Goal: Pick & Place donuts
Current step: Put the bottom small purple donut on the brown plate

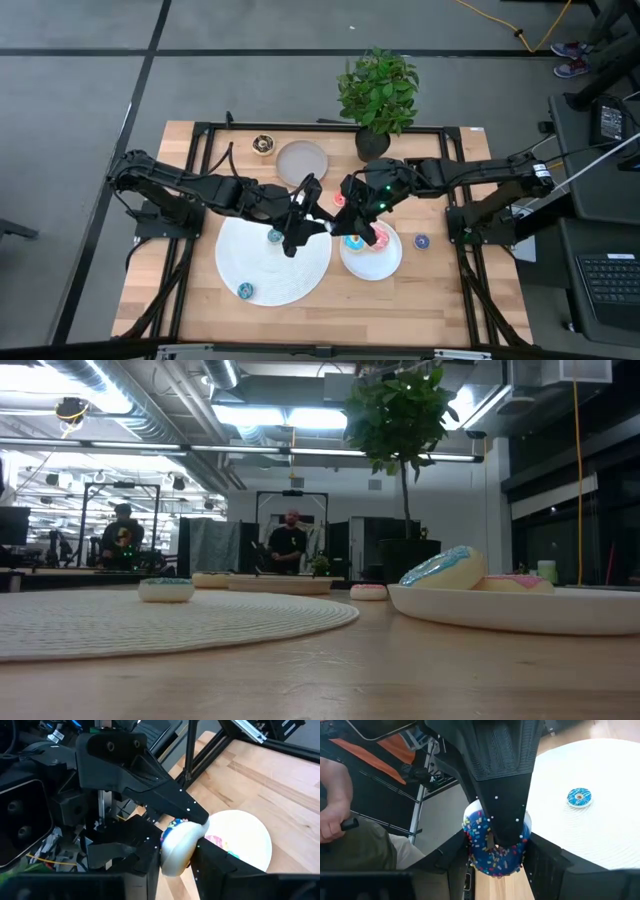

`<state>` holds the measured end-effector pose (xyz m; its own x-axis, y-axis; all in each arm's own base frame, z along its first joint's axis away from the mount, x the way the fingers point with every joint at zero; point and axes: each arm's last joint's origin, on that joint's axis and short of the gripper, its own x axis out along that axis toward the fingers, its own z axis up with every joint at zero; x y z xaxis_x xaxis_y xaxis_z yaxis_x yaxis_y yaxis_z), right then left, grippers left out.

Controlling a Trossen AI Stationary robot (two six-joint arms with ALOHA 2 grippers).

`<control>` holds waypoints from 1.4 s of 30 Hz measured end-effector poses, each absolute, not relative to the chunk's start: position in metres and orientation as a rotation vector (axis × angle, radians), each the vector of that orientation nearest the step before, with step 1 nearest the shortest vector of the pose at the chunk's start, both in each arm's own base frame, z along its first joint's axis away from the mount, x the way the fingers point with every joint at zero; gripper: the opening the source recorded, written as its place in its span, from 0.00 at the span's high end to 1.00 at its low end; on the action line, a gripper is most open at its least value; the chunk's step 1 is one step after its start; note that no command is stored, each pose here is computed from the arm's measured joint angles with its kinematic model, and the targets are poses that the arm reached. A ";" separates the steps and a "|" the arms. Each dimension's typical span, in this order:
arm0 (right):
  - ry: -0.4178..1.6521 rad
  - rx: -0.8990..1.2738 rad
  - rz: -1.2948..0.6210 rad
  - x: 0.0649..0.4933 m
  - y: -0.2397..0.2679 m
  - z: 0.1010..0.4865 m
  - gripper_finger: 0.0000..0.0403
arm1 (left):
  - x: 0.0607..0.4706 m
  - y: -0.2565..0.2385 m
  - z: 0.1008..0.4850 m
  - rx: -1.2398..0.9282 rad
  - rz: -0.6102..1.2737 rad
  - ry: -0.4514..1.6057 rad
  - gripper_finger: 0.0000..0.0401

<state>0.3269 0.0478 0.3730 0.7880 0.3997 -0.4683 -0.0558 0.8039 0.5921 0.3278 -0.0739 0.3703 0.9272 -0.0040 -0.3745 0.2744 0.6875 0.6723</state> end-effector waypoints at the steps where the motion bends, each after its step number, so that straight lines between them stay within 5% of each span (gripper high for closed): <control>1: 0.620 0.584 0.265 0.327 0.048 0.373 0.57 | 0.328 -0.074 0.370 0.803 -0.156 0.363 0.78; 16: 0.735 0.570 0.214 0.320 0.047 0.363 0.31 | 0.318 -0.071 0.359 0.705 -0.092 0.537 0.85; 42: 0.708 0.407 -0.143 0.304 0.090 0.356 0.30 | 0.292 0.049 0.349 0.314 0.517 0.870 0.85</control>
<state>0.3044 0.0895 0.3559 0.7536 0.0087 -0.6573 0.2632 0.9122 0.3139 0.2923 0.0493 0.3493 0.5341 0.5497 -0.6423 -0.3013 0.8336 0.4629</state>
